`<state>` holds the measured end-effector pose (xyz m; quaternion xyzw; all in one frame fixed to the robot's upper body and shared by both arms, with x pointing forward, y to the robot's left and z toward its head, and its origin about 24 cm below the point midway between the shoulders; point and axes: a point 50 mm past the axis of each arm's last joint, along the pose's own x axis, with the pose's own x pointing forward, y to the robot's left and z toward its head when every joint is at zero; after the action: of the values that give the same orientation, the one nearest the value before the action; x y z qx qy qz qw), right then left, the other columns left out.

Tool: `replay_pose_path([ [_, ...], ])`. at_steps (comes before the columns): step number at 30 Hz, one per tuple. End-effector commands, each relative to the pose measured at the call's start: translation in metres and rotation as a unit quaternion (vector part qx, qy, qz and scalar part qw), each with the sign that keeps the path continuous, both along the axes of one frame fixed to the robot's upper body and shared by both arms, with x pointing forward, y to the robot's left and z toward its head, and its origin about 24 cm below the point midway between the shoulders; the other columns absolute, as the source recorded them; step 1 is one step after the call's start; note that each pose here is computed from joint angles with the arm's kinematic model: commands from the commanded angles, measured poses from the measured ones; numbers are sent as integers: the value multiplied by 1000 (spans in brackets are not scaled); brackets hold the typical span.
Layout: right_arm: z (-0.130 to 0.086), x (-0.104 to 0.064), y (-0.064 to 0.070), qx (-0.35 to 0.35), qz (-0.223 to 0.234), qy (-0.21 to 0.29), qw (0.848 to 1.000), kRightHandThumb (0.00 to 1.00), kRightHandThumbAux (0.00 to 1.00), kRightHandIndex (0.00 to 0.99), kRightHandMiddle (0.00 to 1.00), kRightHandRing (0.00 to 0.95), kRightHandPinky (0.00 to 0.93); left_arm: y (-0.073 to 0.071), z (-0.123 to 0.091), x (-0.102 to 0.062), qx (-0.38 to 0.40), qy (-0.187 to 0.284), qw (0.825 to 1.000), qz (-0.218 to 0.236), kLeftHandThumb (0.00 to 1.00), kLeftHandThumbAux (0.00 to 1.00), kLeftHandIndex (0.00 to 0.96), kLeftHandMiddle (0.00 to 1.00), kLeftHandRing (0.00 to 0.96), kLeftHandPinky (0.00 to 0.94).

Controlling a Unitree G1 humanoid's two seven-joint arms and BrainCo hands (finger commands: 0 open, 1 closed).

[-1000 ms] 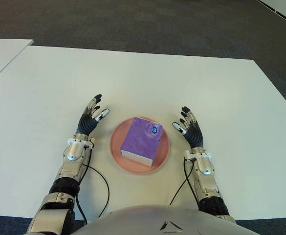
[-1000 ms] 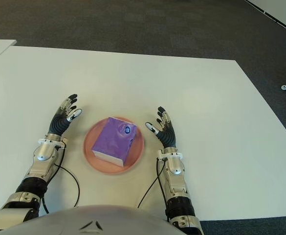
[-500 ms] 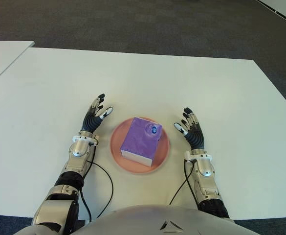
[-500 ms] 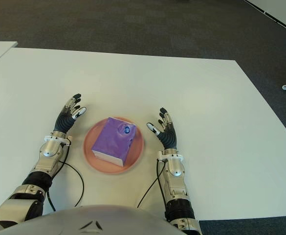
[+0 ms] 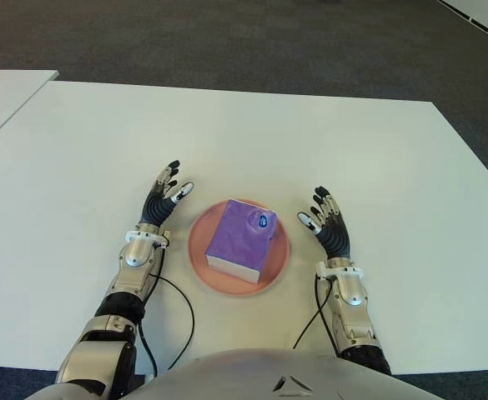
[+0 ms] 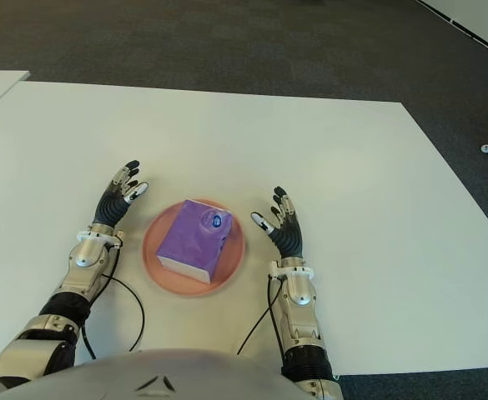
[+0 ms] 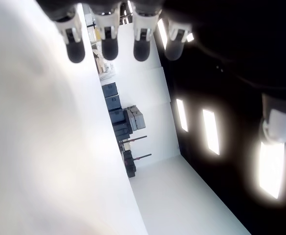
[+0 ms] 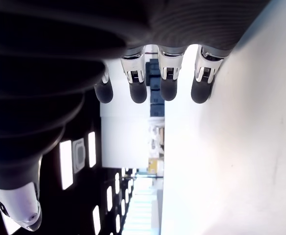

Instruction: Put the tissue paper into the plate.

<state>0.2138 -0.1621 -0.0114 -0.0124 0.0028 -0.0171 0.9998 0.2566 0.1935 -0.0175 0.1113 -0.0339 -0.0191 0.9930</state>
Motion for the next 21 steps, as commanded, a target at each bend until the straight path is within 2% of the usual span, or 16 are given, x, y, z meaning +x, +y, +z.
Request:
replay_pose_path([
  [1,-54,-46,-4,6,-22,163,986,43,663,0,0,0,0,-8,-28,-28,-26,60,998,4,0,422,0,0,0,0],
  [21,-59,-44,-9,14,-46,155,987,0,707,0,0,0,0,-12,-22,-38,-53,54,997,22,0,420,0,0,0,0],
])
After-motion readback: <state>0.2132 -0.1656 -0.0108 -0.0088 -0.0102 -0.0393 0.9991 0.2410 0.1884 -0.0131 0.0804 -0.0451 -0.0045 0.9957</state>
